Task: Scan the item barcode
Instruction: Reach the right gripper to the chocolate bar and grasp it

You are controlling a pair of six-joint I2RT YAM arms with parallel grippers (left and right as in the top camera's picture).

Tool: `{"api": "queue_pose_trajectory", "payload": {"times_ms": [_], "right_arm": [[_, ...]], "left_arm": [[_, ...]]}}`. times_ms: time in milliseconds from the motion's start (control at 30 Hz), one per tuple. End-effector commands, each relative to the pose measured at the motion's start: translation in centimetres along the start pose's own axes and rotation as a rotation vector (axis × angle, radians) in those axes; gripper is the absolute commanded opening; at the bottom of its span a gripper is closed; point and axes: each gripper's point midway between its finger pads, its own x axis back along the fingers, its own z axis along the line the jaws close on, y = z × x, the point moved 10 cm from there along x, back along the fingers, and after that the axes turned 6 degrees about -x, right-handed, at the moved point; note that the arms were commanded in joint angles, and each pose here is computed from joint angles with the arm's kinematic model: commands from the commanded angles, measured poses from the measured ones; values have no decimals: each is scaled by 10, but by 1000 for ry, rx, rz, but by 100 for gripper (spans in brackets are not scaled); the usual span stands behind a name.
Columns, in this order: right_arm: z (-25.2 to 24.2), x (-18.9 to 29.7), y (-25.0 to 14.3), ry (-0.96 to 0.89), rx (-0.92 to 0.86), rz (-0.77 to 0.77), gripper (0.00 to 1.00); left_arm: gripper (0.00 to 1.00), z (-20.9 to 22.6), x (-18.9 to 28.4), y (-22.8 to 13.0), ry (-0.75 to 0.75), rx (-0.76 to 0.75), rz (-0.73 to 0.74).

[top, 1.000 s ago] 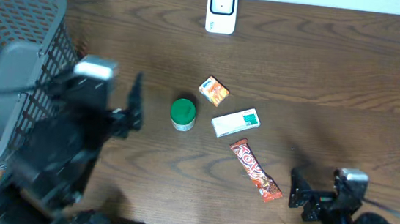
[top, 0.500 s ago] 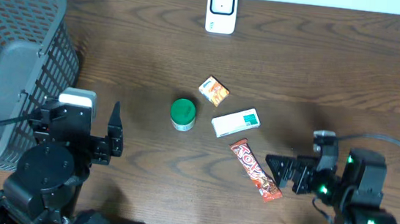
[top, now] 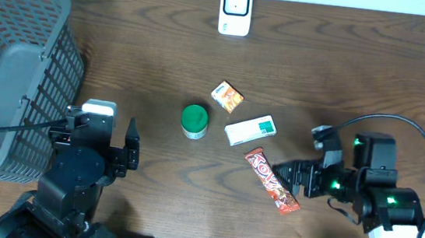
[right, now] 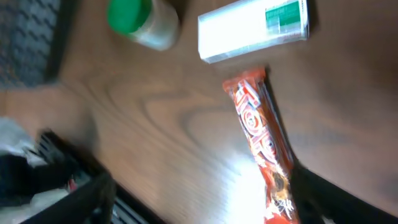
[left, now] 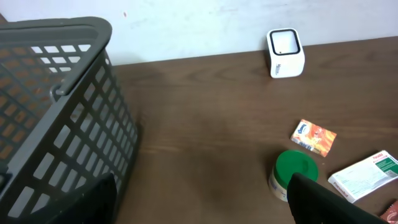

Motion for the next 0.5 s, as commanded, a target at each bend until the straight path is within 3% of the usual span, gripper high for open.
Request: {"api": "queue_pose_trajectory", "payload": {"times_ms": [0, 233, 467], "right_arm": [[-5, -6, -8, -192, 7, 26, 80], [14, -28, -20, -341, -13, 55, 90], [10, -57, -34, -555, -66, 102, 93]], "left_arm": [[88, 0, 0, -2, 11, 14, 3], [88, 0, 0, -2, 10, 43, 3], [88, 1, 0, -5, 12, 32, 23]]}}
